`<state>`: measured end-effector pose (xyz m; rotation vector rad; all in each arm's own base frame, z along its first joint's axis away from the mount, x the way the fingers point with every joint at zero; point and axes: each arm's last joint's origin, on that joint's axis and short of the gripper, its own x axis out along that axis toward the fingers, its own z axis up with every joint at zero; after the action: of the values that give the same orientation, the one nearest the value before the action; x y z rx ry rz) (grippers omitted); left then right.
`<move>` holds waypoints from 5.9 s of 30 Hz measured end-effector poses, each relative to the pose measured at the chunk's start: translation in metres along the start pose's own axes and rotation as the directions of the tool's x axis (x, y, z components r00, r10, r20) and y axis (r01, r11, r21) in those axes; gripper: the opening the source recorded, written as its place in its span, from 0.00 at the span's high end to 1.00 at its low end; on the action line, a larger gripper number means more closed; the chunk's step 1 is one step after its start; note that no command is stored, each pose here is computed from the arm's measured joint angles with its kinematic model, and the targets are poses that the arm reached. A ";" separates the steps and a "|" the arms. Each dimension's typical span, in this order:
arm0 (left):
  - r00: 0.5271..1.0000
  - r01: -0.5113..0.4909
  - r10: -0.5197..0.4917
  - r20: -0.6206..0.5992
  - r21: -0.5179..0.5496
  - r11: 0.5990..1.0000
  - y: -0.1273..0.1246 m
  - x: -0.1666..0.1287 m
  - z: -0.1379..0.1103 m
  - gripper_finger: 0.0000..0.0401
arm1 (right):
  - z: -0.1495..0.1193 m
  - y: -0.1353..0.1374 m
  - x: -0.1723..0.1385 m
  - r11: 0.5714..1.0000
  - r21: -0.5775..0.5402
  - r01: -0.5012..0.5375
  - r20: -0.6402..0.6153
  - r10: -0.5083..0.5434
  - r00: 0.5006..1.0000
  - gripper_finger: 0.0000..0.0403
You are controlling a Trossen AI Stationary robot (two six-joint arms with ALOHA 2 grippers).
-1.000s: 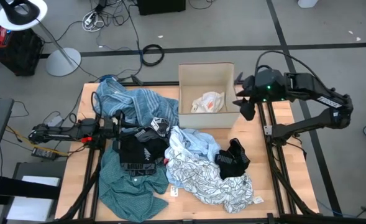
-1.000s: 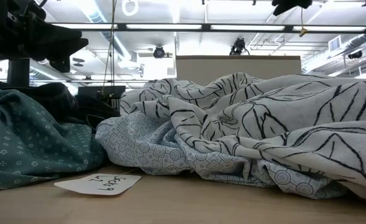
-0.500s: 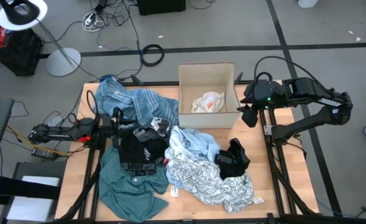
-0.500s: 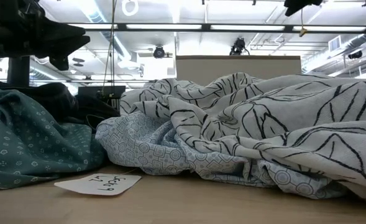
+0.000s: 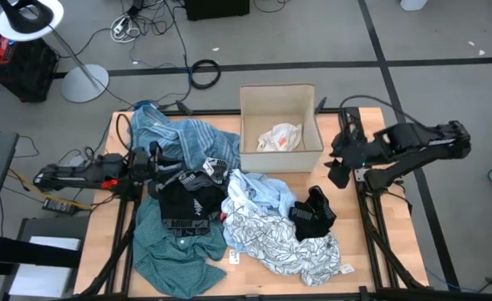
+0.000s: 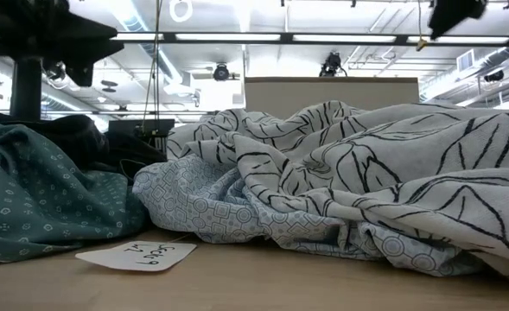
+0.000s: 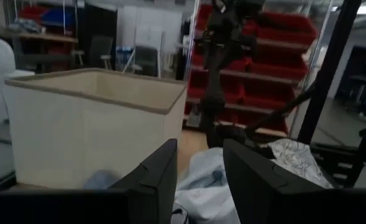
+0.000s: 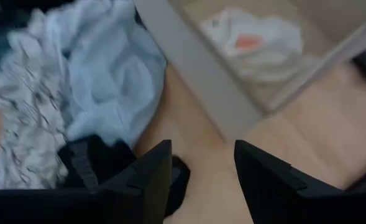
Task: Sort clothes
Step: Put the gray boxer shorts into the gray laundry bin, then put the right black boxer shorts into the gray laundry bin
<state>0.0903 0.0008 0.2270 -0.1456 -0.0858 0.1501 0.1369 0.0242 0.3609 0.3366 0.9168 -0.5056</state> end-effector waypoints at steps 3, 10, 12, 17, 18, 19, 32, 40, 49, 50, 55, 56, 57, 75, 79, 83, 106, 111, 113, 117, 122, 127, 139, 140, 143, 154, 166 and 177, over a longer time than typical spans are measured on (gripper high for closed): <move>0.996 -0.041 0.042 -0.074 0.019 0.999 -0.002 0.003 0.016 0.66 | -0.015 0.004 0.016 1.000 0.015 0.009 -0.034 -0.009 0.999 0.56; 0.947 -0.122 0.139 -0.290 0.075 0.990 -0.009 0.028 0.042 0.66 | -0.040 0.018 0.047 1.000 0.005 -0.014 -0.051 0.014 0.999 0.56; 0.918 -0.127 0.156 -0.365 0.102 0.987 -0.012 0.039 0.045 0.66 | -0.044 0.021 0.052 1.000 -0.008 -0.028 -0.049 0.027 0.998 0.56; 0.833 -0.143 0.198 -0.517 0.145 0.979 -0.018 0.070 0.044 0.68 | -0.051 0.026 0.052 0.998 -0.033 -0.046 -0.029 0.045 0.999 0.56; 0.809 -0.151 0.213 -0.548 0.157 0.976 -0.018 0.075 0.043 0.68 | -0.052 0.027 0.051 0.998 -0.035 -0.052 -0.029 0.051 0.998 0.56; 0.782 -0.154 0.225 -0.582 0.168 0.974 -0.017 0.081 0.041 0.69 | -0.053 0.028 0.050 0.997 -0.041 -0.061 -0.029 0.059 0.998 0.56; 0.556 -0.082 0.214 -0.803 0.203 0.976 0.000 0.128 0.003 0.72 | -0.075 0.041 0.034 0.991 -0.031 -0.127 0.032 0.128 0.991 0.56; 0.430 -0.074 0.247 -0.869 0.238 0.968 0.012 0.130 -0.013 0.72 | -0.081 0.044 0.028 0.990 -0.015 -0.139 0.098 0.139 0.985 0.56; 0.392 -0.099 0.262 -0.882 0.243 0.965 0.019 0.134 -0.020 0.79 | -0.081 0.044 0.027 0.991 -0.014 -0.130 0.137 0.130 0.982 0.56; 0.390 -0.097 0.258 -0.884 0.240 0.966 0.019 0.133 -0.020 0.81 | -0.081 0.044 0.028 0.991 -0.012 -0.130 0.136 0.130 0.982 0.56; 0.384 -0.081 0.213 -0.899 0.197 0.977 0.018 0.133 -0.021 0.97 | -0.080 0.044 0.027 0.992 0.003 -0.124 0.157 0.122 0.980 0.56; 0.384 -0.085 0.212 -0.899 0.194 0.977 0.018 0.133 -0.021 0.98 | -0.080 0.044 0.027 0.993 0.004 -0.122 0.163 0.120 0.979 0.56; 0.383 -0.092 0.211 -0.899 0.190 0.977 0.018 0.133 -0.021 0.98 | -0.080 0.044 0.027 0.993 0.004 -0.120 0.169 0.117 0.979 0.56; 0.451 -0.152 0.348 -0.822 0.313 0.937 0.000 0.133 0.127 1.00 | -0.083 0.059 0.041 0.999 -0.035 -0.024 0.201 0.031 0.979 0.56; 0.541 -0.175 0.349 -0.765 0.304 0.936 -0.006 0.131 0.163 1.00 | -0.086 0.066 0.048 0.999 -0.043 0.007 0.197 0.002 0.980 0.56; 0.617 -0.192 0.344 -0.708 0.288 0.938 -0.009 0.129 0.188 1.00 | -0.089 0.072 0.054 0.999 -0.047 0.023 0.202 -0.013 0.979 0.58; 0.942 -0.286 0.320 -0.101 0.255 0.924 0.006 0.205 0.302 1.00 | -0.119 0.069 0.087 0.999 0.025 -0.023 0.191 0.018 0.981 0.63; 0.961 -0.266 0.275 -0.006 0.240 0.934 0.021 0.248 0.313 1.00 | -0.119 0.069 0.087 0.999 0.025 -0.024 0.191 0.019 0.981 0.63; 0.971 -0.234 0.240 0.002 0.239 0.943 0.027 0.261 0.315 1.00 | -0.119 0.069 0.087 0.999 0.023 -0.024 0.191 0.019 0.981 0.63; 0.972 -0.207 0.228 -0.060 0.242 0.948 0.040 0.282 0.297 1.00 | -0.119 0.070 0.087 1.000 0.014 -0.023 0.191 0.020 0.981 0.63; 0.922 -0.188 0.270 -0.277 0.290 0.939 0.056 0.294 0.264 1.00 | -0.119 0.070 0.087 1.000 0.014 -0.025 0.192 0.022 0.981 0.63; 0.875 -0.180 0.286 -0.390 0.287 0.941 0.063 0.302 0.245 0.97 | -0.119 0.070 0.087 1.000 0.014 -0.025 0.192 0.022 0.981 0.64; 0.839 -0.190 0.306 -0.449 0.284 0.940 0.067 0.304 0.235 0.68 | -0.119 0.071 0.086 0.999 0.020 -0.035 0.194 0.030 0.981 0.64; 0.830 -0.190 0.309 -0.465 0.284 0.940 0.067 0.301 0.234 0.67 | -0.119 0.071 0.086 0.999 0.020 -0.035 0.194 0.030 0.981 0.64; 0.812 -0.183 0.307 -0.496 0.283 0.941 0.063 0.293 0.236 0.65 | -0.119 0.070 0.087 1.000 0.011 -0.029 0.193 0.027 0.981 0.64; 0.758 -0.002 0.173 -0.629 0.263 0.965 0.013 0.278 0.229 0.65 | -0.124 0.069 0.080 0.997 0.022 -0.071 0.169 0.066 0.983 0.66; 0.854 0.165 -0.032 -0.520 0.211 0.963 -0.036 0.308 0.204 0.65 | -0.136 0.073 0.069 0.989 0.031 -0.143 0.227 0.132 0.965 0.66; 0.874 0.163 -0.080 -0.480 0.135 0.977 -0.039 0.302 0.131 0.65 | -0.136 0.075 0.068 0.986 0.037 -0.165 0.240 0.152 0.959 0.66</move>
<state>0.3812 0.0272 0.3841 -0.0002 0.4072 -0.0088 0.1220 0.1342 0.2324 0.3896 0.6391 -0.4142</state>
